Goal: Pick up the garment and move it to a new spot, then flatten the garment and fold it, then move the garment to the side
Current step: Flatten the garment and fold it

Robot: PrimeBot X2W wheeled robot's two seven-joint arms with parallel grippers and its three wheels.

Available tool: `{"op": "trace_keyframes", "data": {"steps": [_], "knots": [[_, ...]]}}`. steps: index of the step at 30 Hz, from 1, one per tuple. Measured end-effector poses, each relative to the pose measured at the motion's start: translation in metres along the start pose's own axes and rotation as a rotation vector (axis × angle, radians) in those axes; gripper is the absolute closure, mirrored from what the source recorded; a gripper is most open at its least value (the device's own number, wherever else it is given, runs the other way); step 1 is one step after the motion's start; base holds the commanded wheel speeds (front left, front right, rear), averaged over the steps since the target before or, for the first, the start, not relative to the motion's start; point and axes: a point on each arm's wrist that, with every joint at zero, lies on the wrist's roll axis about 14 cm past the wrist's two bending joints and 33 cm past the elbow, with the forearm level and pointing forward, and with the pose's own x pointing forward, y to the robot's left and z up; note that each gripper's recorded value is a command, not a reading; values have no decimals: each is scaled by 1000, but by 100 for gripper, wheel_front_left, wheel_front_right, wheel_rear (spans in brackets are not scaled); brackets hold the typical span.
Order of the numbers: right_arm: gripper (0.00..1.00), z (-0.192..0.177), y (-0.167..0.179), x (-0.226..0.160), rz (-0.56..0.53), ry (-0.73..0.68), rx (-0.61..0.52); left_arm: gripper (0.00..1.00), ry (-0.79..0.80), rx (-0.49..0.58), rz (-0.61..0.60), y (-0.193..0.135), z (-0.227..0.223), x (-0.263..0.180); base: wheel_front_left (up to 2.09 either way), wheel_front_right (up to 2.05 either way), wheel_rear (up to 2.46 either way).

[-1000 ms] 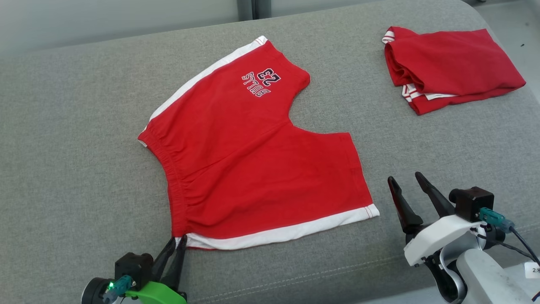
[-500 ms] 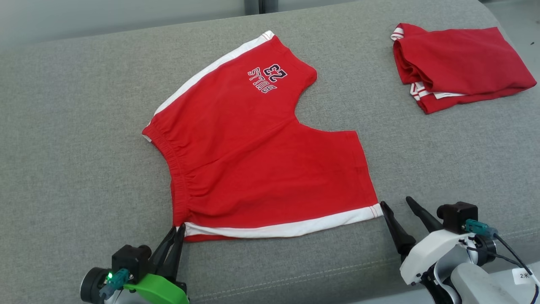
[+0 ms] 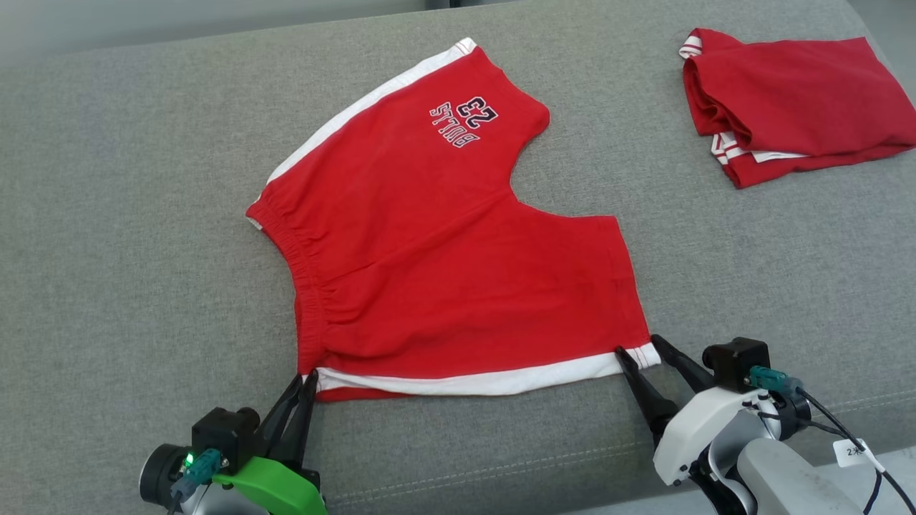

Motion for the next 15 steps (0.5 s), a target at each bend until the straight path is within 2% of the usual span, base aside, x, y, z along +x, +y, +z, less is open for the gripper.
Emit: {"op": "trace_keyframes", "data": {"steps": [13, 14, 15], "knots": [[30, -6, 8, 0, 33, 8, -20, 100, -2, -8, -2, -1, -1, 1, 0, 0, 0], [46, -6, 8, -1, 34, 8, -20, 100, -1, -9, -6, -2, -2, 1, 0, 0, 0], [46, -7, 8, -1, 34, 9, -21, 100, -1, -9, -7, -2, -2, 1, 0, 0, 0]]}}
